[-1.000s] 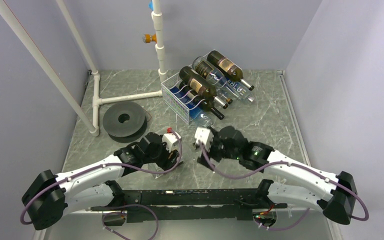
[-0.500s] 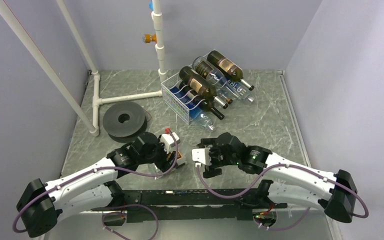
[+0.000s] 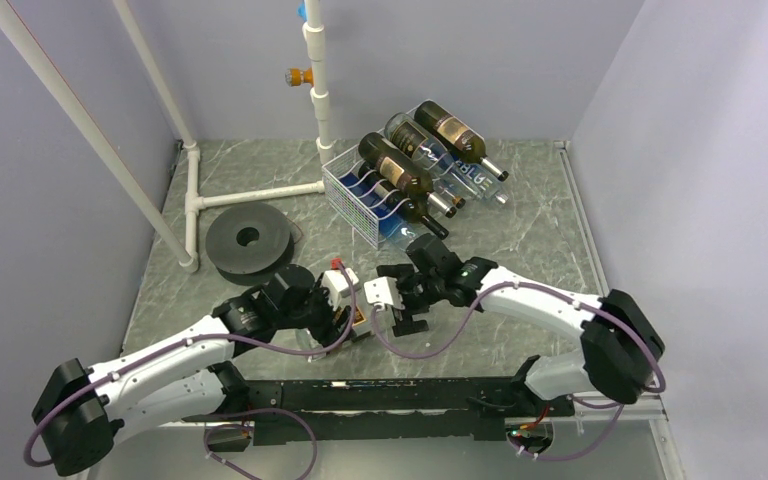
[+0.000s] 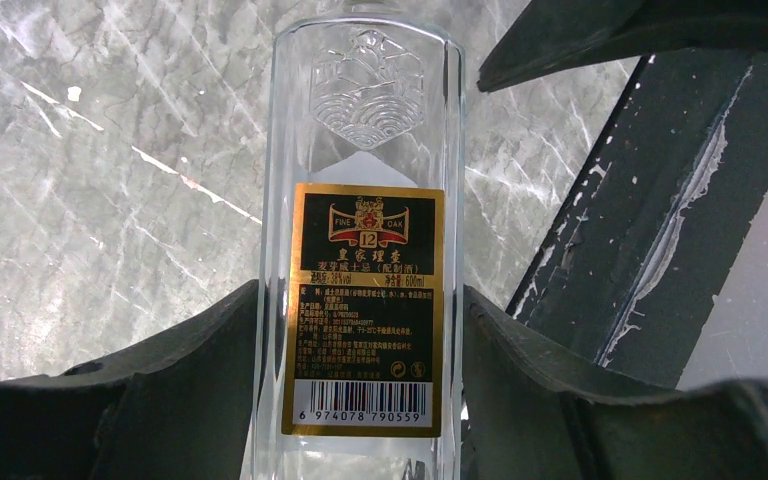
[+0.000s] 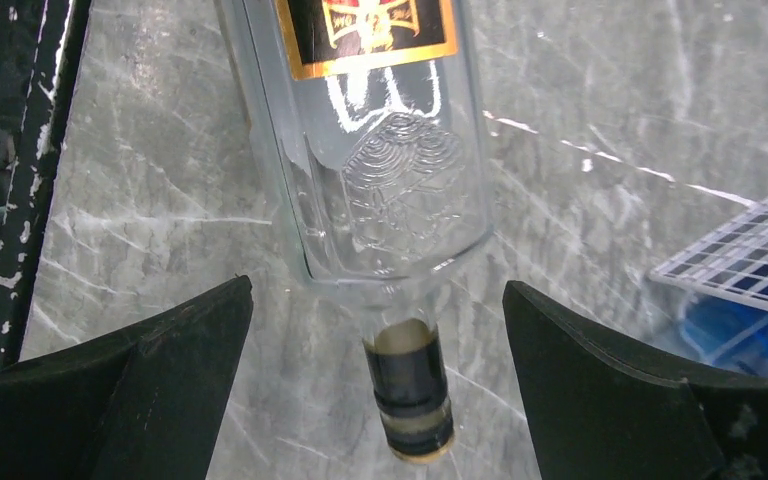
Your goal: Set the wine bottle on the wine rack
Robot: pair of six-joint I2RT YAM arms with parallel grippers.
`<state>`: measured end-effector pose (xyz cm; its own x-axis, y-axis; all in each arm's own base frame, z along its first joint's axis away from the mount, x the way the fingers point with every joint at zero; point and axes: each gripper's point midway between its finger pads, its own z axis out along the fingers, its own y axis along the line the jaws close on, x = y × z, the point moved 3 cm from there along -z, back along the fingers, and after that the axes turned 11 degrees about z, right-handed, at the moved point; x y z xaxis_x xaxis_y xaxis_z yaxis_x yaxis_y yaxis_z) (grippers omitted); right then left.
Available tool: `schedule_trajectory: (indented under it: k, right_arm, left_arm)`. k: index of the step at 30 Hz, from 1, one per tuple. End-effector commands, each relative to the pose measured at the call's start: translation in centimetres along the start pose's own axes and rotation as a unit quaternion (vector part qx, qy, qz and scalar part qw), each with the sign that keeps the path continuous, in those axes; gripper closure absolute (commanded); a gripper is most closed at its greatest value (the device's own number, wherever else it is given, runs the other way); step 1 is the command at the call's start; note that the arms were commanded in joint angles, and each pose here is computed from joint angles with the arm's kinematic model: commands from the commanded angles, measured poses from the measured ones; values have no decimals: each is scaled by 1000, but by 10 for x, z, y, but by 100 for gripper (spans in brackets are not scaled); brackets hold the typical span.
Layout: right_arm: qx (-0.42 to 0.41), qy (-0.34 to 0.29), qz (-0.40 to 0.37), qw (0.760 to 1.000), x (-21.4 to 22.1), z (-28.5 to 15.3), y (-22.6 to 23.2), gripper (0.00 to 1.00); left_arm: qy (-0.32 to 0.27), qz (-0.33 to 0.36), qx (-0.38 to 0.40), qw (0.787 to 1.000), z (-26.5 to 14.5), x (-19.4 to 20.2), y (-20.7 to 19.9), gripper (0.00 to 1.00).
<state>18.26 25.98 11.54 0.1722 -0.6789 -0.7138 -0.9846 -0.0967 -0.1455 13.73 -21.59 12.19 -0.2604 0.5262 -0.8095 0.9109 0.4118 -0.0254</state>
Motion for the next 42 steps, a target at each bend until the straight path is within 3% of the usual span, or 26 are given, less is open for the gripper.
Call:
schedule_trajectory:
  k: [1, 11, 17, 19, 22, 26, 28, 29, 32, 35, 37, 39, 42]
  right_arm:
    - [-43, -19, -16, 999, -2, 10, 2, 2]
    - [-16, -10, -25, 1000, 21, 31, -4, 6]
    - [5, -19, -36, 999, 20, 38, -13, 15]
    - [13, -20, -43, 999, 19, 39, -15, 24]
    - [43, -24, -51, 997, 17, 38, -19, 50]
    - [89, -34, -60, 994, 8, 30, -22, 72]
    - [102, -52, -57, 992, -2, 24, -21, 92]
    - [109, -63, -54, 991, -6, 20, -20, 100]
    - [130, -85, -56, 986, -11, 10, -18, 100]
    - [163, -98, -65, 980, -12, -1, -16, 100]
    - [175, -111, -63, 976, -14, -7, -14, 100]
    - [183, -120, -58, 974, -16, -11, -12, 100]
    - [187, -117, -21, 975, -18, -11, -12, 100]
  left_arm:
    - [-123, 39, 10, 992, -17, -68, -4, 100]
    - [-130, 43, 18, 990, -17, -70, -7, 100]
    - [-137, 47, 20, 989, -19, -71, -8, 100]
    - [-136, 49, 20, 989, -19, -72, -8, 100]
    - [-137, 48, 23, 989, -19, -72, -9, 100]
    - [-130, 40, 19, 991, -20, -74, -8, 100]
    - [-116, 33, 7, 993, -20, -72, -4, 100]
    - [-110, 26, -4, 994, -21, -72, -1, 97]
    - [-103, 19, -20, 994, -23, -74, 4, 76]
    - [-105, 18, -32, 994, -33, -84, 6, 28]
    - [-108, 24, -40, 993, -40, -89, 8, 8]
    - [-114, 38, -58, 991, -52, -96, 12, 1]
    - [-128, 73, -91, 985, -75, -110, 19, 0]
